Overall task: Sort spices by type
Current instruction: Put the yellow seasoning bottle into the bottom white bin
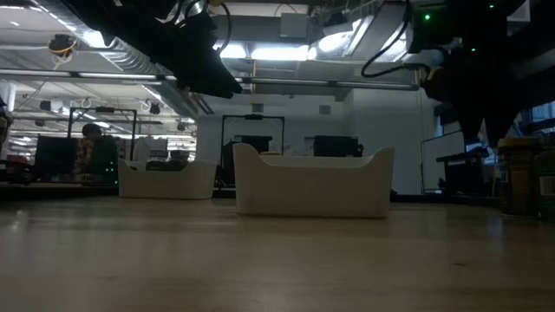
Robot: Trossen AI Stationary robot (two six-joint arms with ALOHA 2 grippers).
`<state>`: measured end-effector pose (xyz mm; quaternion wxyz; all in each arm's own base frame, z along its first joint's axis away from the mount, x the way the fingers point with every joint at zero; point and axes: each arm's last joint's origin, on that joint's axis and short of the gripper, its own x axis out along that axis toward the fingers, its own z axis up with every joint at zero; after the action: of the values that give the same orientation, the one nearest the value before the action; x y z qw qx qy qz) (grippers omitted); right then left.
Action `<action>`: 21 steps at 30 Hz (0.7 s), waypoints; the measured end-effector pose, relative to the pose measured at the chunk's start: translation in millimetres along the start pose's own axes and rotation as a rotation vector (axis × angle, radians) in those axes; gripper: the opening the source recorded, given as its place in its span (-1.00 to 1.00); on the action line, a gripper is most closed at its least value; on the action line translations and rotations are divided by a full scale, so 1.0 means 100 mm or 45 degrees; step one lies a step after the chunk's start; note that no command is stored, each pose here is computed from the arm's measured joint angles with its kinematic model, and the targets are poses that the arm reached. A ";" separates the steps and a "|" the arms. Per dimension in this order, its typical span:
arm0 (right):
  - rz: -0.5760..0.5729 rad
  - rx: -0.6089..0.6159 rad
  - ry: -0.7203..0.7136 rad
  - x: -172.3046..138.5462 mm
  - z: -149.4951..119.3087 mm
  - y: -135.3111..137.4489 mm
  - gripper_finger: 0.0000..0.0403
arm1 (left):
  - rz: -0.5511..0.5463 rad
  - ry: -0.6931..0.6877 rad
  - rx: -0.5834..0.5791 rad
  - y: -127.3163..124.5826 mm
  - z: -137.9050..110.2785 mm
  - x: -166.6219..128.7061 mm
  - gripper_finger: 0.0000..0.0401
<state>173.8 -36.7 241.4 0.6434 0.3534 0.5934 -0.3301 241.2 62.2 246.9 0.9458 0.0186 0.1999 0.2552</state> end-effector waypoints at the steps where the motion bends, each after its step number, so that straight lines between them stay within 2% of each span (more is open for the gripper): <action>1: -0.013 0.001 0.011 0.00 -0.01 -0.01 0.82 | 0.000 0.000 0.000 0.00 0.00 0.00 0.30; 6: -0.100 0.067 0.004 0.00 -0.03 -0.05 0.82 | 0.000 0.000 0.000 0.00 0.00 0.00 0.30; 13: -0.100 0.078 0.015 0.02 -0.04 -0.06 0.82 | 0.000 0.000 0.000 0.00 0.00 0.00 0.30; 17: -0.121 0.083 0.054 0.12 -0.07 -0.09 0.82 | 0.000 0.000 0.000 0.00 0.00 0.00 0.30; 21: -0.075 0.092 0.104 0.23 -0.10 -0.09 0.82 | 0.000 0.005 -0.002 0.00 0.00 0.00 0.30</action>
<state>162.7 -33.5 217.6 0.5955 0.3721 0.6169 -0.3554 241.1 62.2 246.5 0.9455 0.0172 0.2014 0.2554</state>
